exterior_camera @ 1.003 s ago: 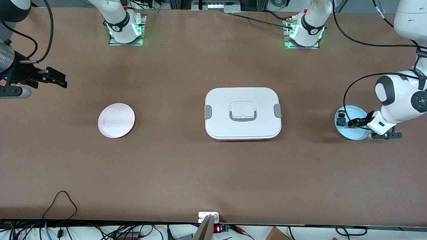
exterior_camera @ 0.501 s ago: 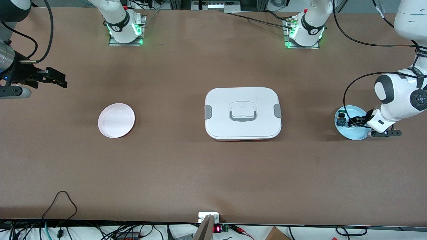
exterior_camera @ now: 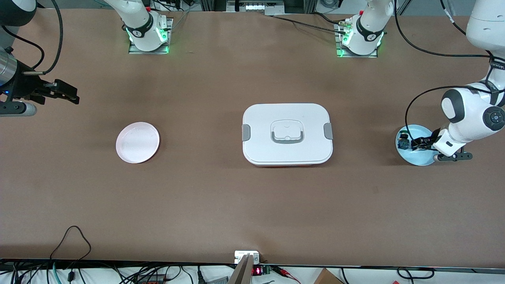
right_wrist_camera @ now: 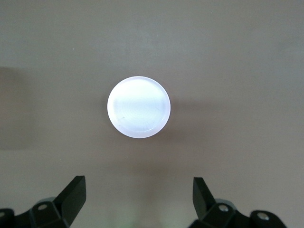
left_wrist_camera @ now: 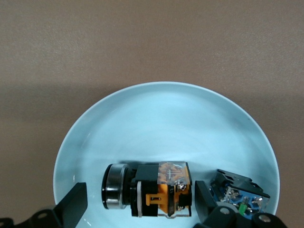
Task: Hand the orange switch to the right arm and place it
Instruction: 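Lower the left gripper over the orange switch in the blue dish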
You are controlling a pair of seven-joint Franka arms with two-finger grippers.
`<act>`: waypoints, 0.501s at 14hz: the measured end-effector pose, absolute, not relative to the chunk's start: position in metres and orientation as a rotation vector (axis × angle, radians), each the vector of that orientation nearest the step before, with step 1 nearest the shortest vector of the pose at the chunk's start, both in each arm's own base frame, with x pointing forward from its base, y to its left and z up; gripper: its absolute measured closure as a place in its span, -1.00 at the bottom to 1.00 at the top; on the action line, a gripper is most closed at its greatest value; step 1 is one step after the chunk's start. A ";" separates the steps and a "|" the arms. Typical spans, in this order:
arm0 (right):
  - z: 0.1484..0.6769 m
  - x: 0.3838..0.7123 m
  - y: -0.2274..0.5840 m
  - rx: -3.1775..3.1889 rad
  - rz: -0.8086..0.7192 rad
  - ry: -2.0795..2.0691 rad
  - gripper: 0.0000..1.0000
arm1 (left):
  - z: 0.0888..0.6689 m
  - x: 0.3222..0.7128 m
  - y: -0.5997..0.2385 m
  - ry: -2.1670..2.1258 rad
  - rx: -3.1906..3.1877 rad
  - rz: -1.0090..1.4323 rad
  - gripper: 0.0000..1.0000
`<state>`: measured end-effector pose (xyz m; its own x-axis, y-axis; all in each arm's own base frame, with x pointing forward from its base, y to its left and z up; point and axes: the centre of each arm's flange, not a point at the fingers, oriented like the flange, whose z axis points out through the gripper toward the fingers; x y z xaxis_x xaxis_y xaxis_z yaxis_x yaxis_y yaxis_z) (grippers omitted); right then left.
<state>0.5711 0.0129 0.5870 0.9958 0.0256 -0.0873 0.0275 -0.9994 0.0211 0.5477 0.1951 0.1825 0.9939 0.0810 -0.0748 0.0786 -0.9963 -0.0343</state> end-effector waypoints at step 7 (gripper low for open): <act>0.587 0.571 0.013 3.116 -0.136 0.041 -1.00 | 0.182 0.547 0.193 -0.123 -3.109 0.128 -0.44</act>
<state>0.5711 0.0129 0.5870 0.9958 0.0255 -0.0874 0.0275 -0.9994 0.0211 0.5474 0.1934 0.1817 0.9935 0.0798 -0.0813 0.0776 -0.9965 -0.0304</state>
